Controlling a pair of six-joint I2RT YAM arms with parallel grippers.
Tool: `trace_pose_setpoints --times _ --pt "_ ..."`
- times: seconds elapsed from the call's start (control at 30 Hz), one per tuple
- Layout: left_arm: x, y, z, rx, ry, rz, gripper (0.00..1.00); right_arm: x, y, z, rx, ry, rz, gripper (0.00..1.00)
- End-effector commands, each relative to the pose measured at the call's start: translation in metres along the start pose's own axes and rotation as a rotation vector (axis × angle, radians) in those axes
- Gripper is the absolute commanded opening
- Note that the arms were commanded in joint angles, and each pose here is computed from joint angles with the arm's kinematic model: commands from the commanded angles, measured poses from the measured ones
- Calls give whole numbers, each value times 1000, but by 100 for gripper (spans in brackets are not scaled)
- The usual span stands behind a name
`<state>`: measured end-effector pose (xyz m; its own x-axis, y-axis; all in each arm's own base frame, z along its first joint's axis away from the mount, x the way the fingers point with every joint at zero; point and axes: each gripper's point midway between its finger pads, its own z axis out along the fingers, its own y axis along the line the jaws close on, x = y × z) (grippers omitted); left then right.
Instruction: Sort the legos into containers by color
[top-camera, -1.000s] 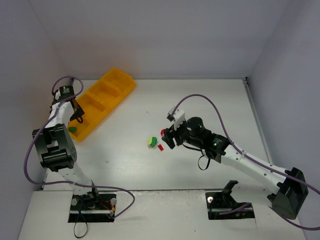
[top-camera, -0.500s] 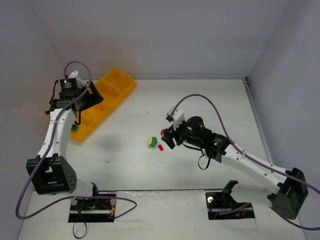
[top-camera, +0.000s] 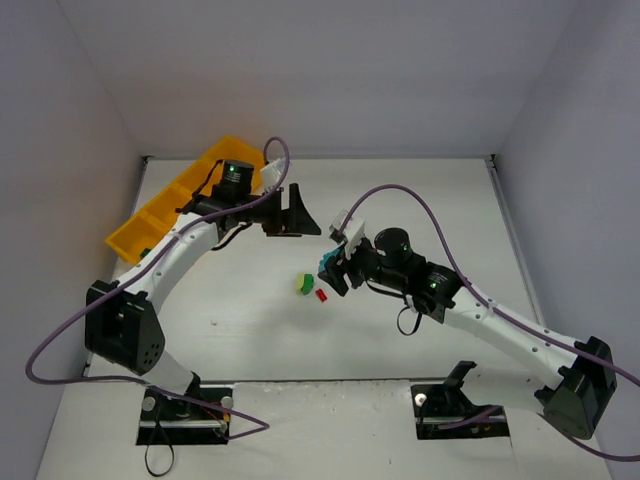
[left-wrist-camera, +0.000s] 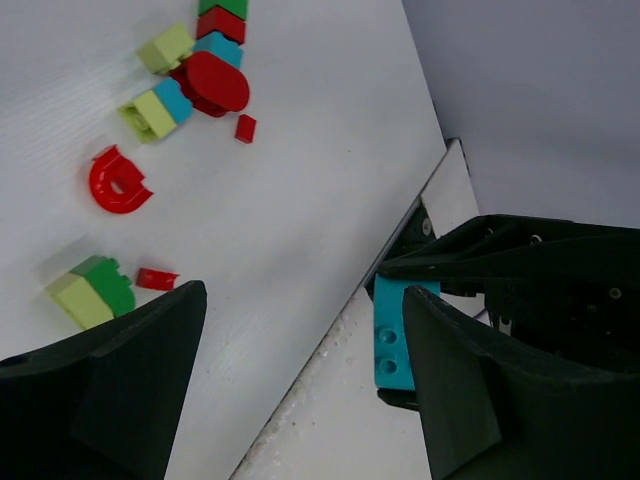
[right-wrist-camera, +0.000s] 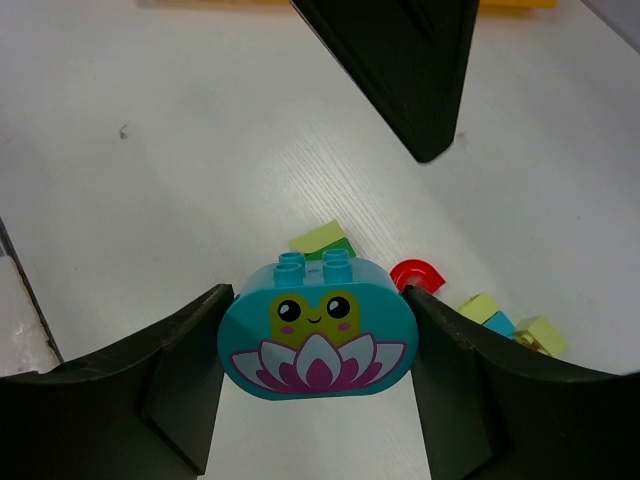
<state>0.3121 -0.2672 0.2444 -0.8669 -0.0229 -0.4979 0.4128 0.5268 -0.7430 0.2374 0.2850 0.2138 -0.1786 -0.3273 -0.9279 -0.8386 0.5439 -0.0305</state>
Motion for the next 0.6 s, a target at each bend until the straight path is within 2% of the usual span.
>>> trace_pose_setpoints --times 0.0,0.33,0.57 --pt "-20 -54 -5 167 -29 113 73 -44 -2 -3 -6 -122 -39 3" --pt "14 -66 1 270 93 165 75 -43 -2 -3 -3 -117 -43 4" --pt "33 -63 10 254 190 188 75 -43 -4 -2 1 -112 -48 4"
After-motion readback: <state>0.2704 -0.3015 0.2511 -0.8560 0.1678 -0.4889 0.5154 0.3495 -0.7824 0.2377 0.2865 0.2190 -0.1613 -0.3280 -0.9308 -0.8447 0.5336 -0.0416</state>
